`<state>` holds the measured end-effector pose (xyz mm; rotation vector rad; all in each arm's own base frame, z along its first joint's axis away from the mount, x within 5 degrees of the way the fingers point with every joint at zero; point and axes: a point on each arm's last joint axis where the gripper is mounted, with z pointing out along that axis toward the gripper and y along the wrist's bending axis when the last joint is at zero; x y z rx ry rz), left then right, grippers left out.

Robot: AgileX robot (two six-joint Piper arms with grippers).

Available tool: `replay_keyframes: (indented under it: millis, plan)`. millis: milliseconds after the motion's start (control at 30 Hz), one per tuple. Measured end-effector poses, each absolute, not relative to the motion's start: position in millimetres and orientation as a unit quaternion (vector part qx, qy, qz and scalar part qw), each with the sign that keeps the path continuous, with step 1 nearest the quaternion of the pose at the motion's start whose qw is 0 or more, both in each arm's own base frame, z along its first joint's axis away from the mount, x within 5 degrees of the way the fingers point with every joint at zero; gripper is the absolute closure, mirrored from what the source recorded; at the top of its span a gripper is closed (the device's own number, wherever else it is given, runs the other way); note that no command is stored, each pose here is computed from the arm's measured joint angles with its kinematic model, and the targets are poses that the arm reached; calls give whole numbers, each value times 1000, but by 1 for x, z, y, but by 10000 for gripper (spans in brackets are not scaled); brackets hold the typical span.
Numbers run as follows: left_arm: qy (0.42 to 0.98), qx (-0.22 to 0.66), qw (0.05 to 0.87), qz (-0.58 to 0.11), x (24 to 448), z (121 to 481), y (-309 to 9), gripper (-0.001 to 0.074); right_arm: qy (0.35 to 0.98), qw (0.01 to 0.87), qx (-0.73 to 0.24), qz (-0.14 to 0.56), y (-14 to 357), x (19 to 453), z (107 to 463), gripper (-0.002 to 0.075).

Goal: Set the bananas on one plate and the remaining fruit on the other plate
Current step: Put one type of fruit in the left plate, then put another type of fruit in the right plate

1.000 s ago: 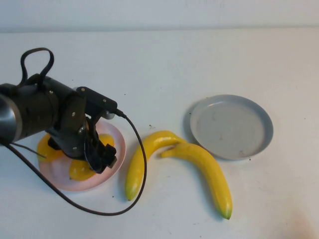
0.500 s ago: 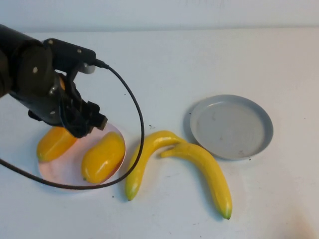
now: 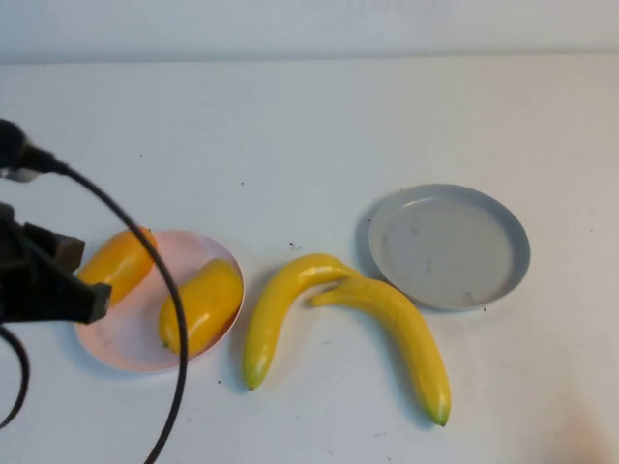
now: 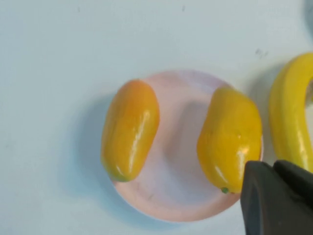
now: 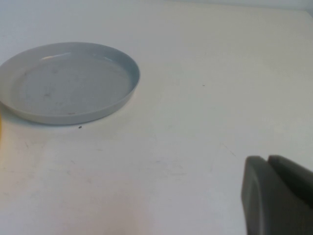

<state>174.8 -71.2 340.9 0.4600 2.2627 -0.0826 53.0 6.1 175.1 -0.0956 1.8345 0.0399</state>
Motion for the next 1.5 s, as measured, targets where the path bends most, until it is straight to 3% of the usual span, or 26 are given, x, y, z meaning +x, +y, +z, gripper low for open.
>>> replay_keyframes:
  millis: [267,500,700,933,1100,1333,1500]
  plan:
    - [871,164,460,-58,121,317,-47,734,794,607,-41,17,6,53,175,743]
    - [884,167,433,-45,114,300,-42,734,794,607,-41,17,6,53,175,743]
    - [867,172,464,-51,117,299,-44,734,794,607,-41,17,6,53,175,743]
    - [751,202,622,-93,107,276,-47,734,794,607,-41,17,6,53,175,743]
    - [682,150,712,-74,82,251,-27,734,794,607,-41,17,6,53,175,743]
    - [629,84,773,-20,56,224,-9,734,794,607,-41,17,6,53,175,743]
    - [632,72,772,-17,55,216,-7,734,793,607,-41,17,6,53,175,743]
